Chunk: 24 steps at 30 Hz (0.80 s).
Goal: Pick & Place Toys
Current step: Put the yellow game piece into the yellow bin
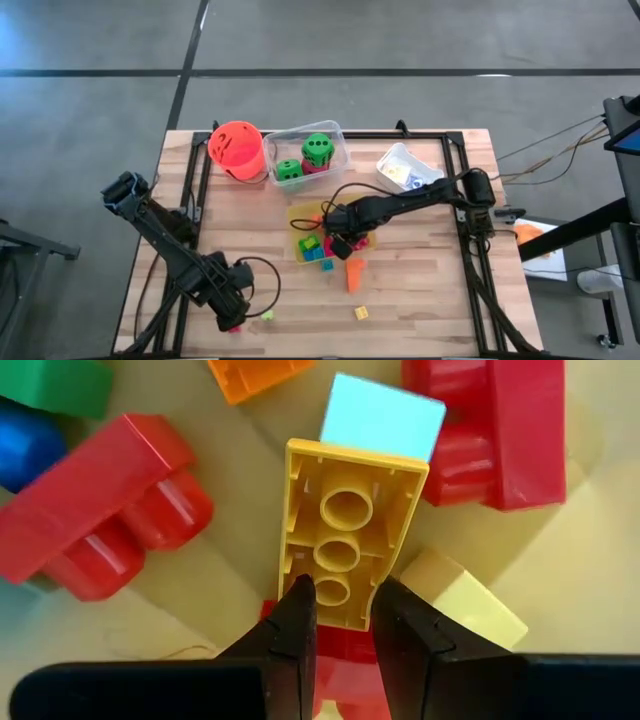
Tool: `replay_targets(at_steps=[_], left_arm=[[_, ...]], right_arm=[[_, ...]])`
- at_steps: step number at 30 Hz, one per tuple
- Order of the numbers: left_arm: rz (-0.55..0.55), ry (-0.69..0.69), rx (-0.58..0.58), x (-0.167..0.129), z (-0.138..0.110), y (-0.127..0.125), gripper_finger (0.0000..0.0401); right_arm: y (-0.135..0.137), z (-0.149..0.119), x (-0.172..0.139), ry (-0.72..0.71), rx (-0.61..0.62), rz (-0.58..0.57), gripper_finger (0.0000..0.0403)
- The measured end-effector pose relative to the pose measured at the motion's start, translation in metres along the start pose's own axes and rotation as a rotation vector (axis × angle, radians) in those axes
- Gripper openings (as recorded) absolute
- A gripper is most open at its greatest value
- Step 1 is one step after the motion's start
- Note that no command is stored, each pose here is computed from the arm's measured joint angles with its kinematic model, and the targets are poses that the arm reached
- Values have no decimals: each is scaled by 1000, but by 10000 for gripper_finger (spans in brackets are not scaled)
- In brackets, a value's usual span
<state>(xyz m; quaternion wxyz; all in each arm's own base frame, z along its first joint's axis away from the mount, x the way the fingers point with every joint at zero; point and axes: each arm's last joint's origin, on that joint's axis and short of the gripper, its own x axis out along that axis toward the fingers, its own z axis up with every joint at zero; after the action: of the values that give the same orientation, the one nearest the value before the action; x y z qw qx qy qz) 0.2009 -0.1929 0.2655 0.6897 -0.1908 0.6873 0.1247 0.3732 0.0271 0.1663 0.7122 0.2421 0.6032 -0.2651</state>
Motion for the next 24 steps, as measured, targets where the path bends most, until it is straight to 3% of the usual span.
replay_targets(at_steps=[21,24], left_arm=[[-37,94,-7,0,-1,0,324],[-38,93,-10,0,0,0,324]], right_arm=[[1,1,1,-22,-61,8,67],[1,1,1,-23,-68,8,96]])
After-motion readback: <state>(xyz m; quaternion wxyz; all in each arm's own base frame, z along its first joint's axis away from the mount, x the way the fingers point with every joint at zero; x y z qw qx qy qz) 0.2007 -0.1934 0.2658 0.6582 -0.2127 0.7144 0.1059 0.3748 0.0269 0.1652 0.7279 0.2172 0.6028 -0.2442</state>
